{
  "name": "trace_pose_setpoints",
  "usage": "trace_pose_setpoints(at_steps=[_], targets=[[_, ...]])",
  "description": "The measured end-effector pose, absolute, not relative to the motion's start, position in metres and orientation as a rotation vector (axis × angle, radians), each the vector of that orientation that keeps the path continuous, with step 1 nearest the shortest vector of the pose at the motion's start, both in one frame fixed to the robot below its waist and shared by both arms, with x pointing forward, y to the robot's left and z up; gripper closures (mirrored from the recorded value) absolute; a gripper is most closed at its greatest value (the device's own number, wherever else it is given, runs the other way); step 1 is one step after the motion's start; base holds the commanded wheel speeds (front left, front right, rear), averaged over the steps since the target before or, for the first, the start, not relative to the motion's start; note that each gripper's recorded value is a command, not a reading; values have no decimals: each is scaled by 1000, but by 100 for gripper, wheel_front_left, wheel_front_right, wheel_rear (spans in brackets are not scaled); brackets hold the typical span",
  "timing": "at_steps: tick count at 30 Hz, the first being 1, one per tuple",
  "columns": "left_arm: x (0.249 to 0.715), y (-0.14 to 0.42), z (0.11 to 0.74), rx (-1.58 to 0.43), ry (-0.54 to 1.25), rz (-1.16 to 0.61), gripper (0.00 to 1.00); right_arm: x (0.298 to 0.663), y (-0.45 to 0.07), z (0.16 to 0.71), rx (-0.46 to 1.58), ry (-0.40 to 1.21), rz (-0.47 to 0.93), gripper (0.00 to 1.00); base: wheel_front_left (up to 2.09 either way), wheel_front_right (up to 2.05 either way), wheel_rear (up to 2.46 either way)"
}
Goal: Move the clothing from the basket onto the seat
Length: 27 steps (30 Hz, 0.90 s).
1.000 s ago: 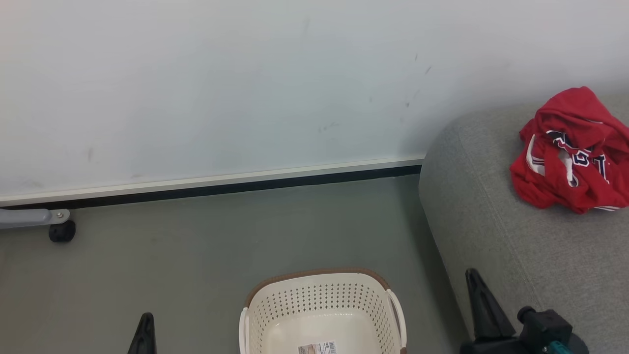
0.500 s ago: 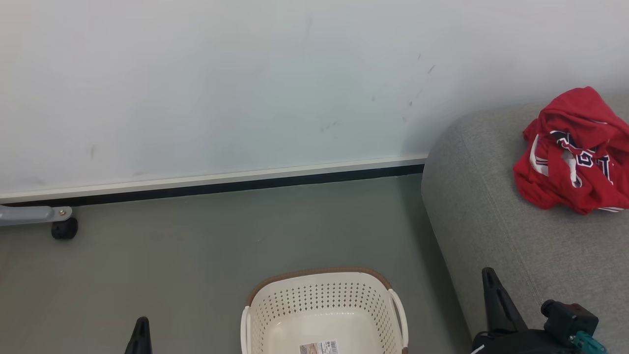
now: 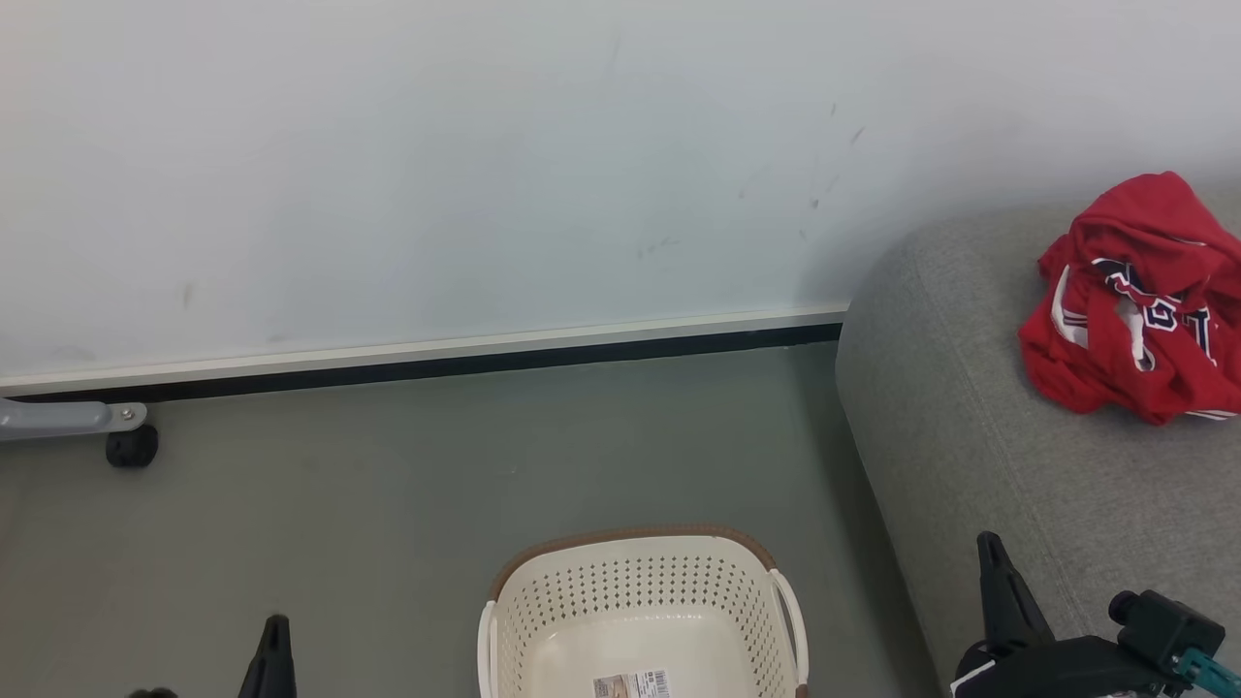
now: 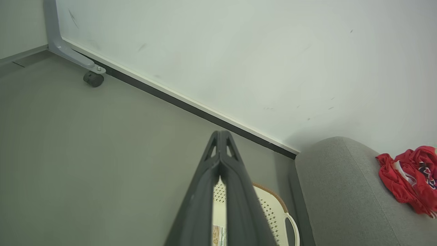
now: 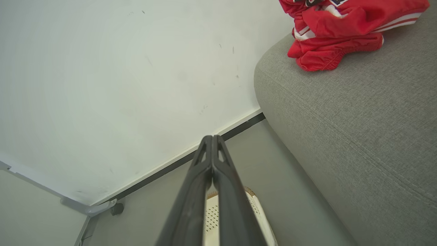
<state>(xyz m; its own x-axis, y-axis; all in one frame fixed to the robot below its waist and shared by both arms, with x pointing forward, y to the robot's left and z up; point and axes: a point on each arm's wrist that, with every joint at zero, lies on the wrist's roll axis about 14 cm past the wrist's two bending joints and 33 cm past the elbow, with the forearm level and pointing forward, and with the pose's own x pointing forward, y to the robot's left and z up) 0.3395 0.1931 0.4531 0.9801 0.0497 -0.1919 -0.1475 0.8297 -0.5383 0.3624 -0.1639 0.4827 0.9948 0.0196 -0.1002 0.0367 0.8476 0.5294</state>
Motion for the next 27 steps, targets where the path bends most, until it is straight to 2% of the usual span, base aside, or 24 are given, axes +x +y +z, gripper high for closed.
trace_pose_setpoints(at_steps=[27], targets=[[354, 194, 454, -954, 189, 125, 100, 370, -180, 475, 940, 145, -67, 100, 0, 0, 0]])
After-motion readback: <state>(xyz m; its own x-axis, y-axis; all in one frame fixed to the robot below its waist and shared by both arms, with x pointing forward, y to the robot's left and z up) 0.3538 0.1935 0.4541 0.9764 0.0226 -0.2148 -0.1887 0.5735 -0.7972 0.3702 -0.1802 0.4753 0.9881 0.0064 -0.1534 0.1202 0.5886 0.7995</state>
